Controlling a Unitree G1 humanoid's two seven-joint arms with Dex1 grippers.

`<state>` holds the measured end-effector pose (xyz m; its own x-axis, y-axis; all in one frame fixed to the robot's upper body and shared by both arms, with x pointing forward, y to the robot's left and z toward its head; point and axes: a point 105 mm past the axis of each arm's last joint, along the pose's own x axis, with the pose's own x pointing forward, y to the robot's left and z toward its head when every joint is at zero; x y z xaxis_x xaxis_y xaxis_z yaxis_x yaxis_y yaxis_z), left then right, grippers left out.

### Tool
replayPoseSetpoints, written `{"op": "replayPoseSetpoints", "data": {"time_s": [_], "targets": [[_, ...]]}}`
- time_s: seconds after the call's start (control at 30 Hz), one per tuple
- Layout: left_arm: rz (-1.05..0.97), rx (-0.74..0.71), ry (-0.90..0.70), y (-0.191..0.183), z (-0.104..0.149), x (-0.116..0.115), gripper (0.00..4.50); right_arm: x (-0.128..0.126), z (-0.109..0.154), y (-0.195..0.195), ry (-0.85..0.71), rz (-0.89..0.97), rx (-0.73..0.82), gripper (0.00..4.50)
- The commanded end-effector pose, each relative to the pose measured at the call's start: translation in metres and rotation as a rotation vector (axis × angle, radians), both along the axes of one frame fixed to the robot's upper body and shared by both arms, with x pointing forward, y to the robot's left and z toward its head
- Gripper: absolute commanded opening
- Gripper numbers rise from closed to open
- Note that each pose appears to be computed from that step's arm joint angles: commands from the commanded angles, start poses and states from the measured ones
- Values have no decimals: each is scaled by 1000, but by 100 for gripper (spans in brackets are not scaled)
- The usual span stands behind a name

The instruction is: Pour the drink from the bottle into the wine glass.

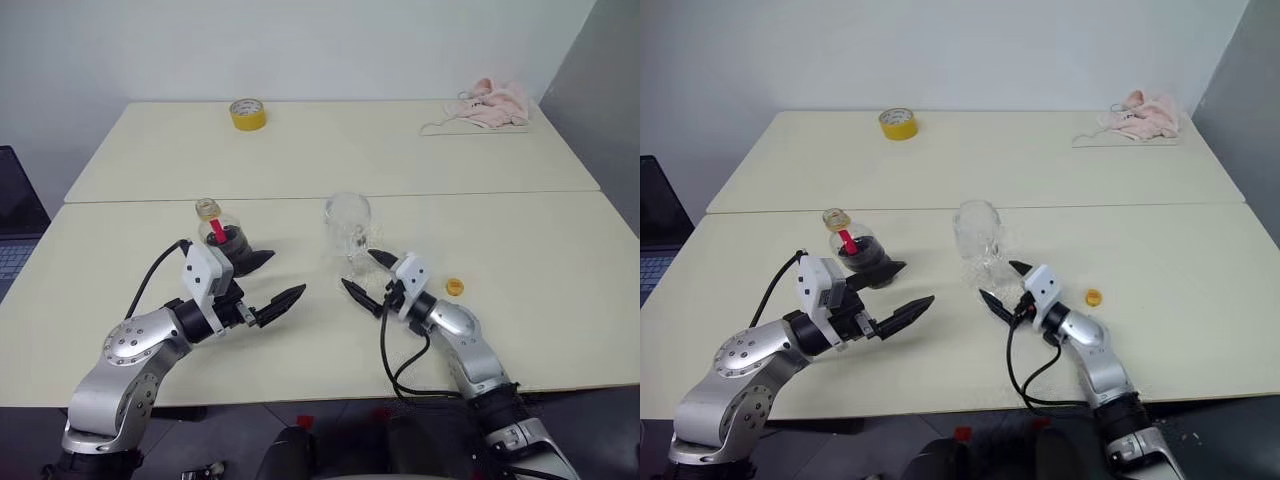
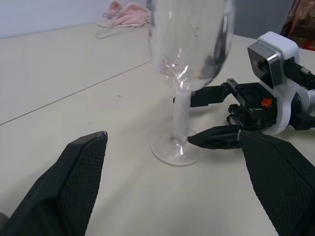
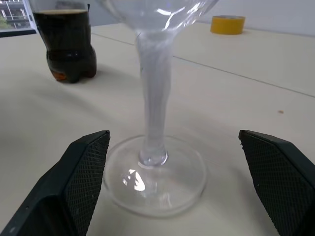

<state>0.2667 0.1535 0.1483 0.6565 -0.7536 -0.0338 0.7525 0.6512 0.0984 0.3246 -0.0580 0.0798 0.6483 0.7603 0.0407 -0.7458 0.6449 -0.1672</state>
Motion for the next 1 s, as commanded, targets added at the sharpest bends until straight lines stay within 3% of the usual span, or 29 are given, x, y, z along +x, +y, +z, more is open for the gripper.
{"op": "replayPoseSetpoints", "data": {"time_s": [0.03, 0.7, 1.0], "targets": [[-16, 0, -58, -5, 11, -5, 450, -7, 18, 1, -55, 26, 13, 449], [53, -14, -127, -6, 19, 1, 450, -36, 25, -23, -33, 32, -58, 449], [95, -26, -128, 1, 21, 0, 450, -56, 54, -33, -52, 104, -74, 449]]}}
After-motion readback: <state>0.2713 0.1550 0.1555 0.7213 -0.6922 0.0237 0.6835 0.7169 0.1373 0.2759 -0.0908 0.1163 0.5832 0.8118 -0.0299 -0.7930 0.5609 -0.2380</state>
